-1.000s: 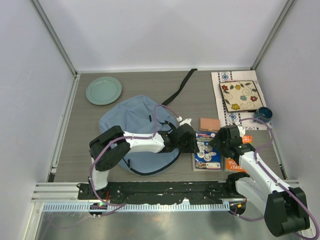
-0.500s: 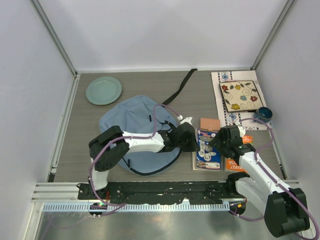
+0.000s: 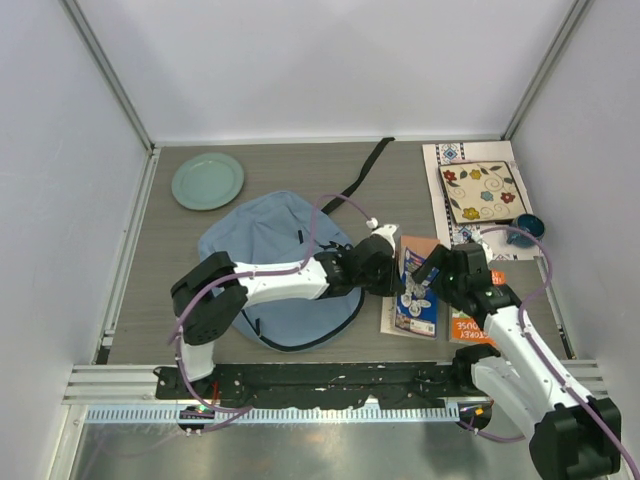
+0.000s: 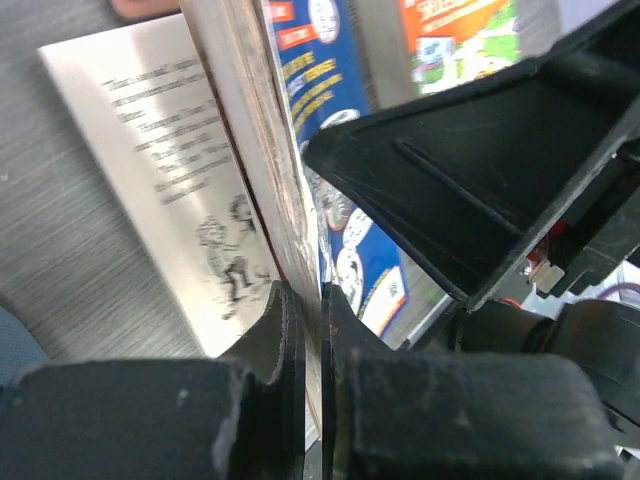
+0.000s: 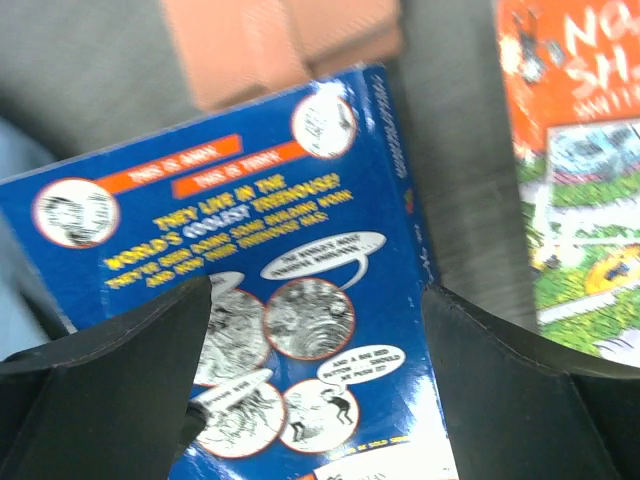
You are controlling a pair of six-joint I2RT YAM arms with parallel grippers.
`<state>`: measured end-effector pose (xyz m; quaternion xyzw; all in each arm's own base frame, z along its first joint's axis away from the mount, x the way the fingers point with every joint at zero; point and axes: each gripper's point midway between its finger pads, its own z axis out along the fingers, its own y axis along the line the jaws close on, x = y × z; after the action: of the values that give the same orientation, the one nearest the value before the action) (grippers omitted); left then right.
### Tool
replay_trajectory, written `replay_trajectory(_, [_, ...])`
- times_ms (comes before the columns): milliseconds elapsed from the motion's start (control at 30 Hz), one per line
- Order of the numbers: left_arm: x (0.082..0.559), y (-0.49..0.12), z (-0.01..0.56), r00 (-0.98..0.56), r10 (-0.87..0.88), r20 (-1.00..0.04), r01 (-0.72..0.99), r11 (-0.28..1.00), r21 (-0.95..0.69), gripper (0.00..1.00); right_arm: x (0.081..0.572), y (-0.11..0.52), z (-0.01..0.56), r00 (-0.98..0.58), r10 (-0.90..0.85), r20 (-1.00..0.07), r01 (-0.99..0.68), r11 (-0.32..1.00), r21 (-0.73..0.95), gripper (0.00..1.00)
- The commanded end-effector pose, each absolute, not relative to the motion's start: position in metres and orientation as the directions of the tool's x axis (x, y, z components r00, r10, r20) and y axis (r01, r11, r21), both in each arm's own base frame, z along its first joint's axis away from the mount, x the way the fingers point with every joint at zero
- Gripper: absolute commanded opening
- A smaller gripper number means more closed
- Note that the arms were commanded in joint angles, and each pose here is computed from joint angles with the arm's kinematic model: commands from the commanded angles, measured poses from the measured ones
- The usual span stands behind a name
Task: Pack the student bag
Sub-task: Pick up the book from the center of the board.
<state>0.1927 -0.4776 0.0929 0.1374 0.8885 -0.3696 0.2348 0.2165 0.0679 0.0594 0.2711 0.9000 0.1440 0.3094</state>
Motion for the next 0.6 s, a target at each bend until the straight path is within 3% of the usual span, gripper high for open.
replay_trajectory(0, [0.196,-0.499,0.228,-0.714,0.003,-0.7,0.625,0.454,-0.636,0.0,0.245,0.086,0.128,-0.599,0.575,-0.557,0.248,0.795,0.554,0.92])
replay_trajectory(400, [0.204,-0.445,0.312,-0.617,-0.094,-0.781,0.71,0.361,-0.604,0.0,0.252,0.089,0.202,-0.504,0.578,-0.641,0.116,0.781,0.613,0.94])
replay_trajectory(567, [0.199,-0.426,0.338,-0.599,-0.153,-0.786,0.743,0.258,-0.617,0.0,0.253,0.115,0.229,-0.53,0.526,-0.665,-0.065,0.757,0.65,0.94])
